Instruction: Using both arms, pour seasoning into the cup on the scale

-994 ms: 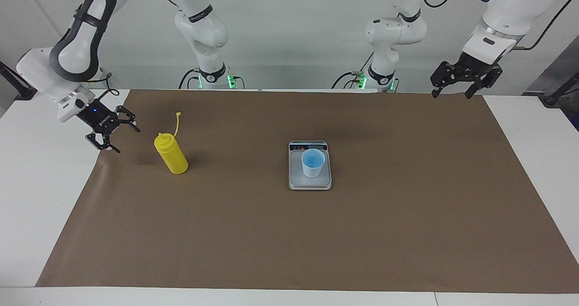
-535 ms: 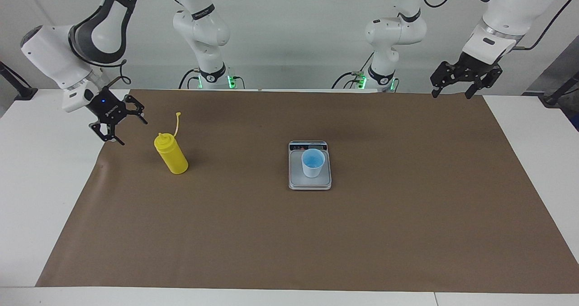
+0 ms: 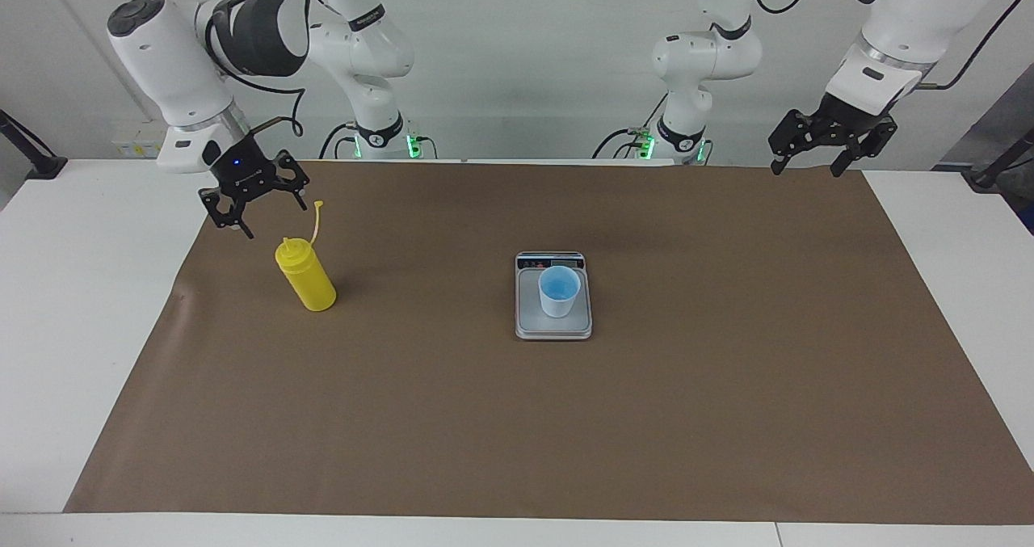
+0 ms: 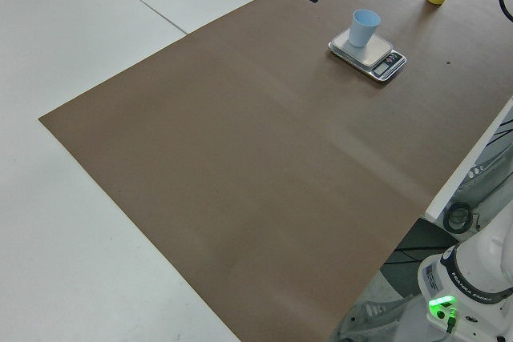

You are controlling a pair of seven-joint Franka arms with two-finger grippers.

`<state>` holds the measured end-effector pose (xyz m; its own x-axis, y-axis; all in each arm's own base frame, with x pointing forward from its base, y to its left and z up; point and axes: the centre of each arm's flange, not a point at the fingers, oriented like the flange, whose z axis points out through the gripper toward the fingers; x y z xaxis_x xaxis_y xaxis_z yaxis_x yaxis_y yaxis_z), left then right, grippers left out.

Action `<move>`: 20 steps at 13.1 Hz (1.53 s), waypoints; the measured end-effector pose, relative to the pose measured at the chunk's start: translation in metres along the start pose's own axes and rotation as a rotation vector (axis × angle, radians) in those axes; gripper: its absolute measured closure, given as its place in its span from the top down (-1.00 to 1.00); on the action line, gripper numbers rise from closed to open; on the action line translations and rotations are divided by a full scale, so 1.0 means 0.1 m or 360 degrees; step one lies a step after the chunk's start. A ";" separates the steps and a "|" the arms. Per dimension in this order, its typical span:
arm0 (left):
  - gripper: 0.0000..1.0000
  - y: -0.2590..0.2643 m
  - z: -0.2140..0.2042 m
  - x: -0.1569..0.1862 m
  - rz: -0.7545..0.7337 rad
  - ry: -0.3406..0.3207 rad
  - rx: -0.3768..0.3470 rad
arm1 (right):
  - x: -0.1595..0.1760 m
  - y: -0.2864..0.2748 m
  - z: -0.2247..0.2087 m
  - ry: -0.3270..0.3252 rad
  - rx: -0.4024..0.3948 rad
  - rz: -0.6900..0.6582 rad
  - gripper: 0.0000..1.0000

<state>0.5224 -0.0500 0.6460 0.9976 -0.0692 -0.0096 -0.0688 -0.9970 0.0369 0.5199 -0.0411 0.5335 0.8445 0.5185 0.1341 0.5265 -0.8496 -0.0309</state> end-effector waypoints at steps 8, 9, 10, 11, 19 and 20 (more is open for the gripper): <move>1.00 0.00 0.00 0.00 0.0000 0.0000 0.0000 | 0.56 -0.26 -0.52 -0.0015 -0.0265 0.0358 1.00; 1.00 0.00 0.00 0.00 0.0000 0.0000 0.0000 | 0.63 -0.29 -0.60 -0.0013 -0.0263 0.0414 1.00; 1.00 0.00 0.00 0.00 0.0000 0.0000 0.0000 | 0.70 -0.32 -0.67 -0.0004 -0.0261 0.0483 1.00; 1.00 0.00 0.00 0.00 0.0000 0.0000 0.0000 | 0.75 -0.34 -0.73 0.0003 -0.0259 0.0551 1.00; 1.00 0.00 0.00 0.00 0.0000 0.0000 0.0000 | 0.88 -0.70 -0.68 -0.0142 -0.0214 0.0859 1.00; 1.00 0.00 0.00 0.00 0.0000 0.0000 0.0000 | 0.86 -0.70 -0.66 -0.0171 -0.0209 0.0862 1.00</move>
<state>0.5224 -0.0500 0.6460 0.9976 -0.0692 -0.0097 -0.0688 -0.9970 0.0369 0.5489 0.0565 0.6125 0.9995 0.0066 0.0317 0.0048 -0.9984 0.0571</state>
